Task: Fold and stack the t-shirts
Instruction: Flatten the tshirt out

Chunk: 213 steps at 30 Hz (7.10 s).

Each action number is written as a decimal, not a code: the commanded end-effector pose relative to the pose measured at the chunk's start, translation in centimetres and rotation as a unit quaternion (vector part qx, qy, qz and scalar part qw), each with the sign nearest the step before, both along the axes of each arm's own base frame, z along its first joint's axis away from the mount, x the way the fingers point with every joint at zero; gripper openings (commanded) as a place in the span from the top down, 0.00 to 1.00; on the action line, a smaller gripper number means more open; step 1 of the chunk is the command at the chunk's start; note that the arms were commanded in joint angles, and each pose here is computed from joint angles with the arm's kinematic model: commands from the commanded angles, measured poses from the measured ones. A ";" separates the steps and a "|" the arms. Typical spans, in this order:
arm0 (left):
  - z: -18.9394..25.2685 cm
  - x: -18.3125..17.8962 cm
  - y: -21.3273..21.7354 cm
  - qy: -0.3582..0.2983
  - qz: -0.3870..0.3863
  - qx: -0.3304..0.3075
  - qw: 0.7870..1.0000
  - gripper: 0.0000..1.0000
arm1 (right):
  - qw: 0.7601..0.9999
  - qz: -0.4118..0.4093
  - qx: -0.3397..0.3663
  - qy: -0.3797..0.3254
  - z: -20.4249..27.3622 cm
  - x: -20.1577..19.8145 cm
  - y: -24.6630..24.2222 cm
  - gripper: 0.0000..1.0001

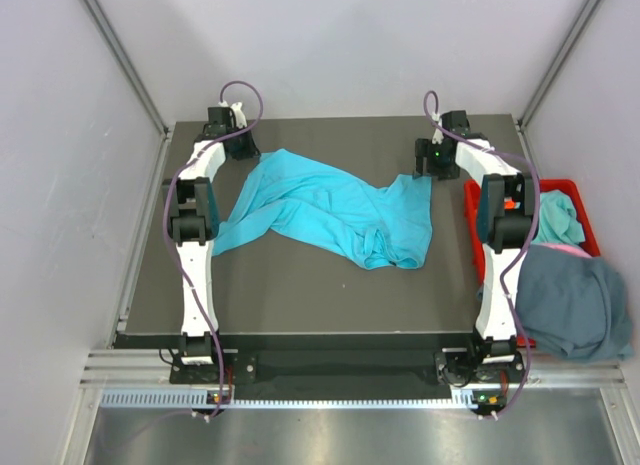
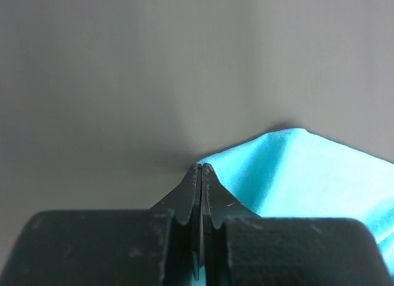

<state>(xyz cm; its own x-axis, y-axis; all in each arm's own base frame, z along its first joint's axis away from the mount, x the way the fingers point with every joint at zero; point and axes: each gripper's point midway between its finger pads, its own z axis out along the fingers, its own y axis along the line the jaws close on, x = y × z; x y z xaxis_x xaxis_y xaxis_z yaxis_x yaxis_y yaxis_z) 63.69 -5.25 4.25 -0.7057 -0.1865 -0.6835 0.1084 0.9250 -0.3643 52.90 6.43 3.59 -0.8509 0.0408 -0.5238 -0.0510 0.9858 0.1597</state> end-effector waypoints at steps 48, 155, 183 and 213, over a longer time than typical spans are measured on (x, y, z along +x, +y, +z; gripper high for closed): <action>17.5 -3.7 1.8 -0.110 -0.007 0.037 0.993 0.68 | 0.985 0.025 0.004 -0.169 17.3 0.5 0.9 1.00; 47.6 -27.3 3.2 -0.412 0.045 0.185 0.891 1.00 | 0.846 0.052 -0.022 -0.530 49.7 -17.1 -0.4 1.00; 62.2 -46.2 5.2 -0.575 0.119 0.194 0.786 1.00 | 0.680 0.041 0.001 -0.732 66.1 -40.7 -1.8 1.00; 27.7 -19.3 5.7 -0.244 0.031 0.260 0.934 1.00 | 0.910 0.028 -0.009 -0.415 35.2 -5.7 -4.3 1.00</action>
<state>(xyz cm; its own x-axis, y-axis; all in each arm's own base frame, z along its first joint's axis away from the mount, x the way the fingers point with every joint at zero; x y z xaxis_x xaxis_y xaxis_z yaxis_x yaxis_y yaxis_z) 40.21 -0.68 28.40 -0.4218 0.2427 -0.8736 0.1602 0.9683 0.1917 44.01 2.64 35.32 -0.3052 0.0092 -0.9522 -0.2209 0.9720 0.0803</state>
